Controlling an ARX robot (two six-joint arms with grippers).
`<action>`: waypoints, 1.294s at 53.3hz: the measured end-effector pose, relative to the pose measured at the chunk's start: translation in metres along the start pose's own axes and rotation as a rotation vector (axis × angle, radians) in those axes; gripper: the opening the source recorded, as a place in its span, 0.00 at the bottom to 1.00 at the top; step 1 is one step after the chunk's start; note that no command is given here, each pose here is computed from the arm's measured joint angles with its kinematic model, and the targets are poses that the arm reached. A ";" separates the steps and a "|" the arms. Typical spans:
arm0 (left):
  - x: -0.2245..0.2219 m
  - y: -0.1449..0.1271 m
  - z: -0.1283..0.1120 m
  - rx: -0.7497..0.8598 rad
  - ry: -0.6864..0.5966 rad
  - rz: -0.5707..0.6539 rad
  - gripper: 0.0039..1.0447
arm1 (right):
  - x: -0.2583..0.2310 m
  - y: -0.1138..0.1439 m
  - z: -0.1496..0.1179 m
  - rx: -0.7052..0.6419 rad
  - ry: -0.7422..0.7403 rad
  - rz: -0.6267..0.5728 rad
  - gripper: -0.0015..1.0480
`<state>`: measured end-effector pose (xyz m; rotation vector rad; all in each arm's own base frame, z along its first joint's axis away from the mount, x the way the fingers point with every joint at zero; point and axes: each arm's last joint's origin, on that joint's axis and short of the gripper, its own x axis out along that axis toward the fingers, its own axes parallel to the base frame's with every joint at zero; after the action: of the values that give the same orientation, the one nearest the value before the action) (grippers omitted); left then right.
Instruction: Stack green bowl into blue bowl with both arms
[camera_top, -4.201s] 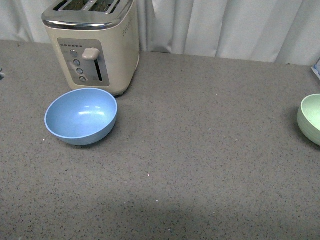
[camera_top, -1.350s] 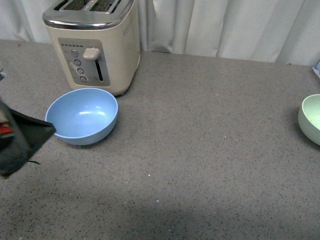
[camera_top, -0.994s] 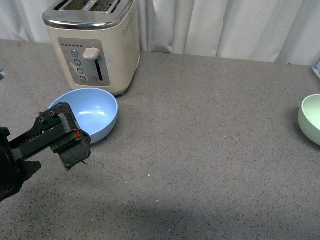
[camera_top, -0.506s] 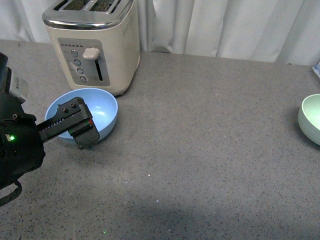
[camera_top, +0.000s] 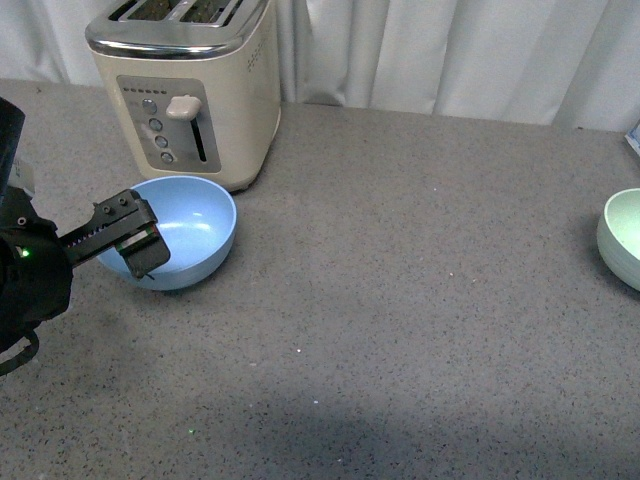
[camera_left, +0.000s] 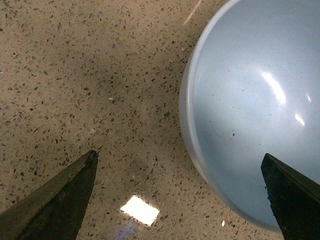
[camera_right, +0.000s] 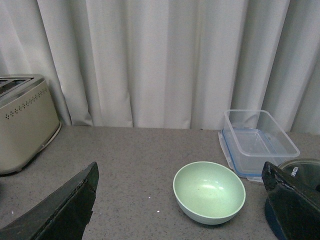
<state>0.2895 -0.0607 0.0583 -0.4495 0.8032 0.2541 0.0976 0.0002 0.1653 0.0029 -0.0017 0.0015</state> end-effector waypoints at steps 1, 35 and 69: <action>0.001 0.000 0.000 0.000 0.000 0.001 0.94 | 0.000 0.000 0.000 0.000 0.000 0.000 0.91; 0.021 -0.001 0.010 -0.021 -0.029 0.053 0.81 | 0.000 0.000 0.000 0.000 0.000 0.000 0.91; 0.008 -0.006 -0.001 -0.032 -0.053 -0.011 0.04 | 0.000 0.000 0.000 0.000 0.000 0.000 0.91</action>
<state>0.2969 -0.0661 0.0535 -0.4758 0.7454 0.2677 0.0976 0.0002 0.1653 0.0029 -0.0017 0.0015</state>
